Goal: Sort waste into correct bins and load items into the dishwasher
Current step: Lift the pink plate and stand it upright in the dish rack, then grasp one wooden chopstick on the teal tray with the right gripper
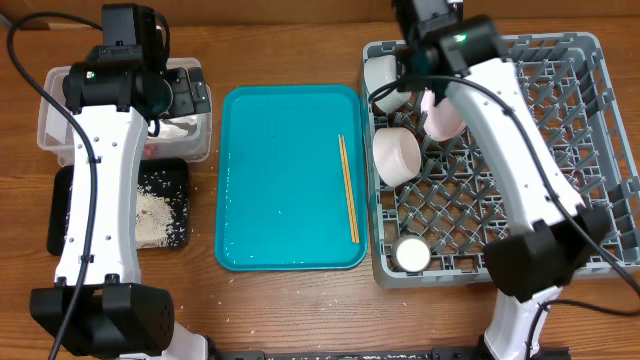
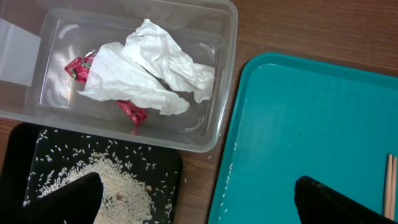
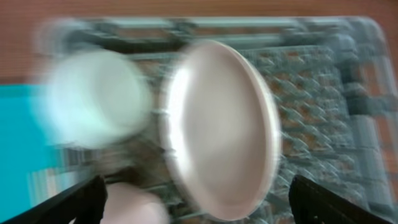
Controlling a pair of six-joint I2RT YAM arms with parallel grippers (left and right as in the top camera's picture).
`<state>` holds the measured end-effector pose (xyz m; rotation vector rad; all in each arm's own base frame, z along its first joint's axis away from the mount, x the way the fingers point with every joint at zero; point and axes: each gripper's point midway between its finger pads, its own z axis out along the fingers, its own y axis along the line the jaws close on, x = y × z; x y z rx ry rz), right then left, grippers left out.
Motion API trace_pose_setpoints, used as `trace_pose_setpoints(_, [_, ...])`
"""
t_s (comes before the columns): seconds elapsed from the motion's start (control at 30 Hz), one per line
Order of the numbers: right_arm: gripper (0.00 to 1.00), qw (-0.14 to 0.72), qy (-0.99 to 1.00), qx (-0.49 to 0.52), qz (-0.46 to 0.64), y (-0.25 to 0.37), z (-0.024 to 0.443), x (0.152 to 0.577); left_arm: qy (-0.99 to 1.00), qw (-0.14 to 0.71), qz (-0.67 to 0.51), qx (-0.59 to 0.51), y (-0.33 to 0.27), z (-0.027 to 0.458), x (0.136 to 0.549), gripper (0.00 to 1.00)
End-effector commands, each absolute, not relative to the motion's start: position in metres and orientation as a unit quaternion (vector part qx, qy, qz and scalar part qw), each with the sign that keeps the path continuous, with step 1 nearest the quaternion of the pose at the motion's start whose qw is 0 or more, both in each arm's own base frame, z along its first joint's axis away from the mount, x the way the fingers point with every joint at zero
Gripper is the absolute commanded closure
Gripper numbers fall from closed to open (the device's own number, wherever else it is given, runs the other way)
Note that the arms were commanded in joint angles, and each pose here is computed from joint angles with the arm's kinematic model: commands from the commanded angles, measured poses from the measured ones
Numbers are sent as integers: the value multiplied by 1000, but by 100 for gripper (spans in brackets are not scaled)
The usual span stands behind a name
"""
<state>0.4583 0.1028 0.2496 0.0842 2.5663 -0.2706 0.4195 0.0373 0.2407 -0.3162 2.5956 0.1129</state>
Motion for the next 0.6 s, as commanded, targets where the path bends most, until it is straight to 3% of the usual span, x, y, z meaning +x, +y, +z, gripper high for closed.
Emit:
trace_pose_setpoints(0.0, [20,272,950,-31,150,184,294,436,956,267,48,-108,37,246,424,0])
trace_pose_setpoints(0.13, [26,235,953,-64,177,224,268,425,956,267,48,-108,37,246,424,0])
trace_pose_setpoints(0.23, [26,181,976,-70,101,253,204,407,956,267,48,-108,37,246,424,0])
trace_pose_setpoints(0.57, [27,59,994,-89,21,265,88,374,956,267,48,-108,37,246,424,0])
